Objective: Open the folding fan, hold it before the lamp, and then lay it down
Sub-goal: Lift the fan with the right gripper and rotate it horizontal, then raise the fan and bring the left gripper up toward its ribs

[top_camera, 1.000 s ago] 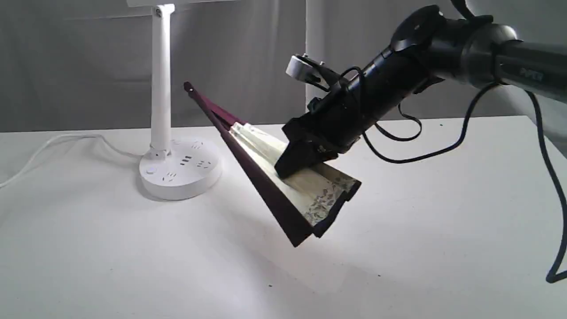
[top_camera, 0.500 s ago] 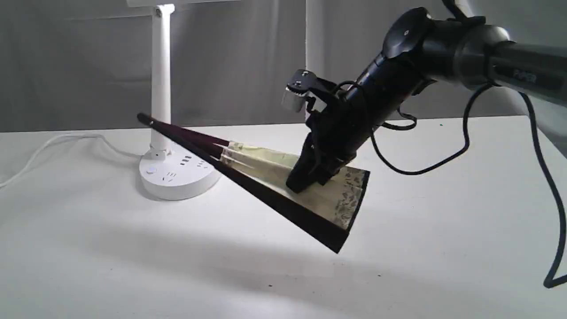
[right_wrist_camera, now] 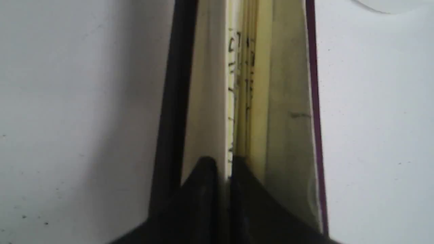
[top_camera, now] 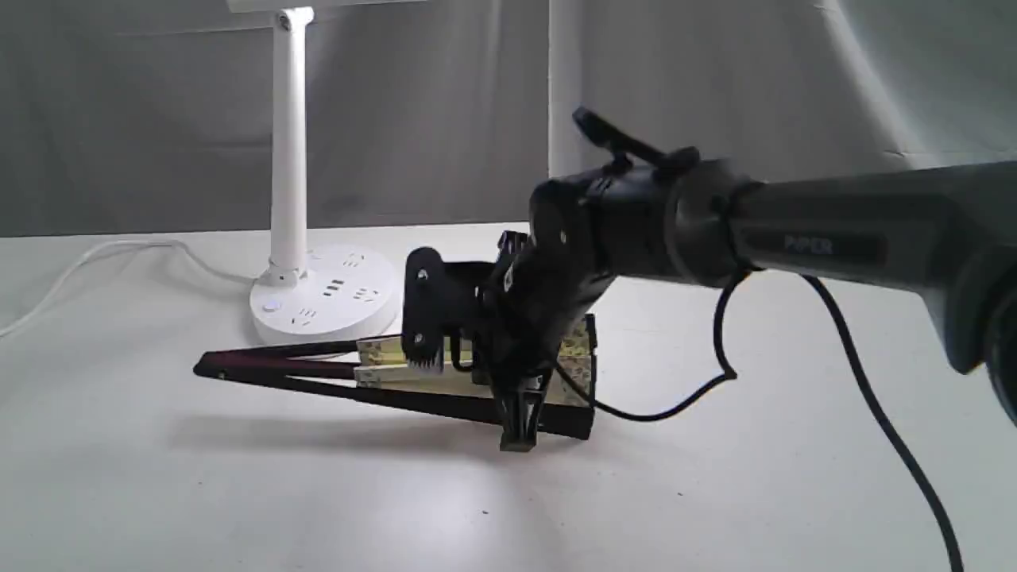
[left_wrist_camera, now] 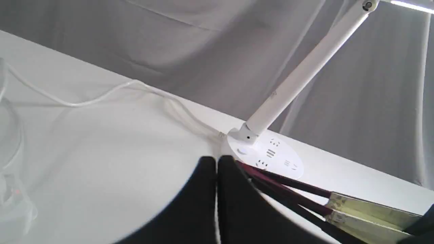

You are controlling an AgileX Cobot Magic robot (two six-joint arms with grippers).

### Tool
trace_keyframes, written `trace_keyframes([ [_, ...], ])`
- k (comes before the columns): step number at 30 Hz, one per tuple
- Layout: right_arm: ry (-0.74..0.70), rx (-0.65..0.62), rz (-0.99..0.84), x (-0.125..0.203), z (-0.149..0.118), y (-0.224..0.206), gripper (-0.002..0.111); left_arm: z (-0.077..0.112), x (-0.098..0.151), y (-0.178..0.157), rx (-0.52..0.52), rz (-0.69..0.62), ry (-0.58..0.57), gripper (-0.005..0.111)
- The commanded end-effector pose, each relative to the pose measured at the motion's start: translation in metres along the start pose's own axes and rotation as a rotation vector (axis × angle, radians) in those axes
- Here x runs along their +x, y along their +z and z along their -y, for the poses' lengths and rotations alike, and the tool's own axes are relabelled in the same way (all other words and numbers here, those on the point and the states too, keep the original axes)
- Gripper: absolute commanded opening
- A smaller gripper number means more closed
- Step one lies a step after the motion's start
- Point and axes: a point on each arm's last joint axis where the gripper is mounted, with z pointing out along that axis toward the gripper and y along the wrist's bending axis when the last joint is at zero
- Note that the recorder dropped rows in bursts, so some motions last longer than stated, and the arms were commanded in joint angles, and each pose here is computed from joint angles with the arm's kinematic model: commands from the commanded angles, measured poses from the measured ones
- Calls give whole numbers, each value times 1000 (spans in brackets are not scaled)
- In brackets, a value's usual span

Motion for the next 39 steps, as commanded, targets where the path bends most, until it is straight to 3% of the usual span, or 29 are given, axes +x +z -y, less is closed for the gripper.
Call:
trace_keyframes([
  [1, -75, 181, 45, -4, -6, -13, 0, 4, -11, 6, -5, 6, -9, 0],
  [12, -247, 651, 352, 10, -54, -76, 0, 15, -31, 46, -50, -103, 13, 1],
  [15, -320, 829, 440, 16, -69, -82, 0, 16, -32, 58, -66, -141, 16, 6],
  [20, -286, 1018, 501, 24, -77, -92, 0, 13, -22, 69, -96, -236, 14, 18],
  [22, -288, 1044, 524, 24, -78, -95, 0, 13, -20, 72, -93, -241, 45, 25],
  [24, -276, 1034, 546, 23, -79, -95, 0, 15, -21, 76, -43, -216, 190, 29],
  [27, -212, 1033, 607, 22, -79, -97, 0, 21, -21, 82, 31, -180, 289, 33],
  [32, -170, 1025, 715, 17, -80, -102, 0, 40, -12, 97, 291, -99, 490, 44],
  [36, -176, 995, 751, 15, -83, -101, 0, 48, -5, 110, 421, 10, 493, 55],
  [39, -121, 972, 782, 15, -83, -102, 0, 48, 0, 118, 445, 65, 472, 58],
])
